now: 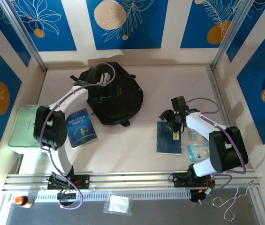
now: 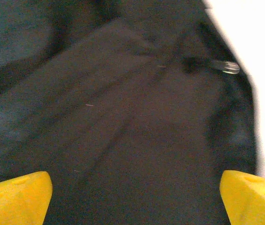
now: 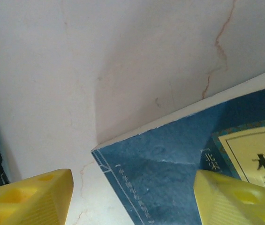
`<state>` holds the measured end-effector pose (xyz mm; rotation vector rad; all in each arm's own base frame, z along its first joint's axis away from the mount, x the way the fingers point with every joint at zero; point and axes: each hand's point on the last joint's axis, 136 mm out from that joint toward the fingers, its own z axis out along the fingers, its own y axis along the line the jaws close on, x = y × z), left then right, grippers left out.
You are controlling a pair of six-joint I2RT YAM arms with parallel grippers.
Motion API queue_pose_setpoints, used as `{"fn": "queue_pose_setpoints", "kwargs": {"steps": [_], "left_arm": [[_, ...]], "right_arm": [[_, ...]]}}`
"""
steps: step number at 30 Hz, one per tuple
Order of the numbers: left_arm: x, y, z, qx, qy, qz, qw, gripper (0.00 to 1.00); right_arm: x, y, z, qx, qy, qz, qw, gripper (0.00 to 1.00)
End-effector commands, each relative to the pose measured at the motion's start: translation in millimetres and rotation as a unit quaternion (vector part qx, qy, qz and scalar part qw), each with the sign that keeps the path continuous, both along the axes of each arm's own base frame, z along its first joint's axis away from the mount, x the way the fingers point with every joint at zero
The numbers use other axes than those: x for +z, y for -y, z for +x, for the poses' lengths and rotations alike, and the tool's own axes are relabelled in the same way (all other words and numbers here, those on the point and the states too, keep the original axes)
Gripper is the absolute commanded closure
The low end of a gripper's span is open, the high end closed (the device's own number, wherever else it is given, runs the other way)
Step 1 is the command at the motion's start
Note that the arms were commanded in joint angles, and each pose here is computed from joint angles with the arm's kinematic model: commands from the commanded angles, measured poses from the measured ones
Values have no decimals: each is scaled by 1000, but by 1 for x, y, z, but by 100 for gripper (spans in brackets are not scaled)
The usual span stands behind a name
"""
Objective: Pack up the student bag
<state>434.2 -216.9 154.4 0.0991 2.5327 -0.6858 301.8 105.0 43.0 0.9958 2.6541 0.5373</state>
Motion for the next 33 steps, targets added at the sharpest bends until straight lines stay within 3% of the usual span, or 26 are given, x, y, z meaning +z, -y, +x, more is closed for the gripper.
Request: {"fn": "queue_pose_setpoints", "kwargs": {"steps": [1, 2, 6, 11, 17, 22, 28, 33], "left_arm": [[23, 34, -26, -47, 5, -46, 998, 4], [23, 44, -32, -53, 1, -50, 997, 0], [23, 86, -53, -93, -5, -66, 993, 0], [26, 135, -71, -119, -19, -110, 987, 0], [2, 174, -89, -130, -58, -98, 985, 4], [-19, 200, -104, -149, -82, -87, 982, 9], [-43, 221, -110, -160, -102, -67, 980, 20], [-68, 225, -108, -147, -131, -47, 979, 30]], "right_arm": [[-9, 0, 7, -17, -5, 12, 1000, 32], [-12, 0, 10, -22, -6, 11, 1000, 32], [-27, 10, 18, -66, -25, -11, 997, 33], [-31, 5, 44, -81, -15, 16, 996, 33], [7, 3, 69, -42, 36, 49, 997, 35], [31, 21, 55, 5, 54, 6, 999, 35], [30, 56, 14, 34, 6, -94, 995, 38], [20, 69, -7, 42, -27, -119, 992, 49]]}}
